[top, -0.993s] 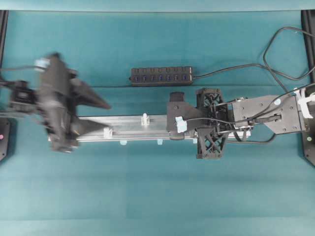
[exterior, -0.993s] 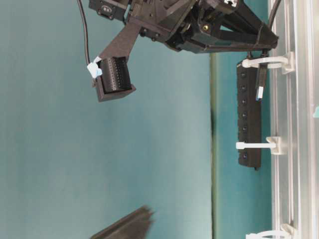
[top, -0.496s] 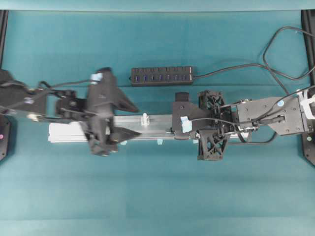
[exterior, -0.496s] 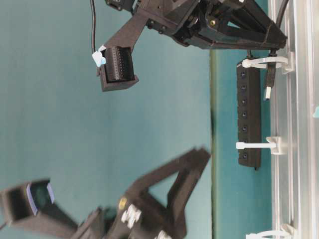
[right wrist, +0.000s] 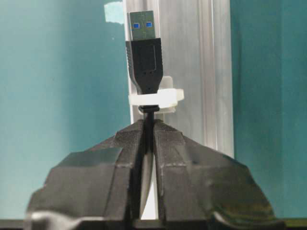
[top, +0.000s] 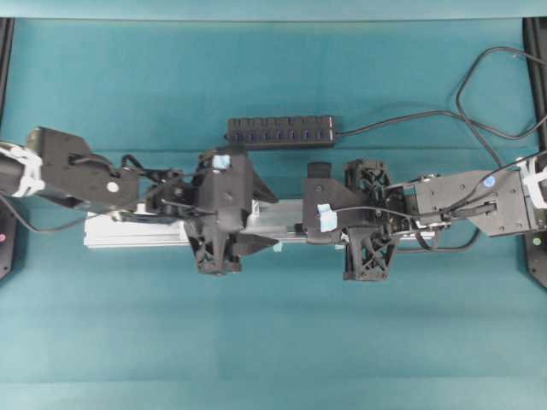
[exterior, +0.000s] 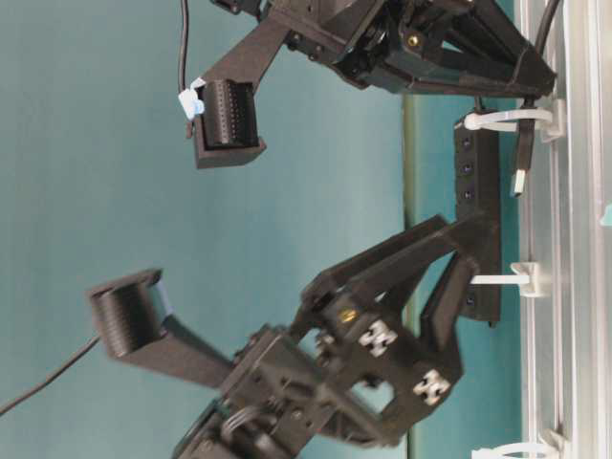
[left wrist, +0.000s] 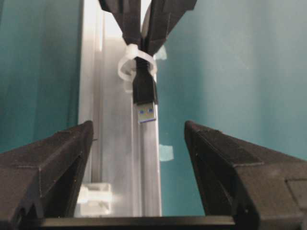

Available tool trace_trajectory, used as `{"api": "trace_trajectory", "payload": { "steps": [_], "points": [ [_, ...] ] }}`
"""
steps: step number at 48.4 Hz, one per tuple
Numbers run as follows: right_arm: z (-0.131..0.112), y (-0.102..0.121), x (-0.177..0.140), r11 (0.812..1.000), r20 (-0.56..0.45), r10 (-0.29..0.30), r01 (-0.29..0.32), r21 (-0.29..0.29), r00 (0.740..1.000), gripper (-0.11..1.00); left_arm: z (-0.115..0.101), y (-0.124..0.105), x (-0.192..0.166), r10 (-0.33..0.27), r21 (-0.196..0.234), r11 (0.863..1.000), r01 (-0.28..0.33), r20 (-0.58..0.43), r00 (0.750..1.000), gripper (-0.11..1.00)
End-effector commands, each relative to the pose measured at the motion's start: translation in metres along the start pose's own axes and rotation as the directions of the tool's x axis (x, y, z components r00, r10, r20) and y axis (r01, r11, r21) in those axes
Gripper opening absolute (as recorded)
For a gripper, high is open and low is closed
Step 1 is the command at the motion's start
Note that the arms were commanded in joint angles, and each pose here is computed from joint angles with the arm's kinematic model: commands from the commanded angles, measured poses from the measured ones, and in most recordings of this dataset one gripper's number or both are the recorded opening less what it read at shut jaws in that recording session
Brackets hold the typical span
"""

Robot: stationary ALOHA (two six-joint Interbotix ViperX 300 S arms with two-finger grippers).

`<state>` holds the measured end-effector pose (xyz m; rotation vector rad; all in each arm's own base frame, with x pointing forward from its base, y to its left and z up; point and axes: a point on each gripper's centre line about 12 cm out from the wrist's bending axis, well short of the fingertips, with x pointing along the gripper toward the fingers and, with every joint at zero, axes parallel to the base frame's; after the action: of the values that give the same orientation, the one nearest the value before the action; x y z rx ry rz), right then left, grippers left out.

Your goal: Pass the USB cable through three rings with both arms.

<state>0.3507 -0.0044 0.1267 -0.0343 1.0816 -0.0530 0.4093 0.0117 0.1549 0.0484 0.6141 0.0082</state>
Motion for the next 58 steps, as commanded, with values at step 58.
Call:
{"api": "trace_trajectory", "payload": {
  "steps": [58],
  "points": [
    [0.009,0.001,-0.005,1.0,0.053,0.007,-0.008,0.018,0.999,-0.09,0.001,-0.003,0.041,-0.006,-0.091,0.996,0.008,0.023,1.0,0.79]
  ]
}}
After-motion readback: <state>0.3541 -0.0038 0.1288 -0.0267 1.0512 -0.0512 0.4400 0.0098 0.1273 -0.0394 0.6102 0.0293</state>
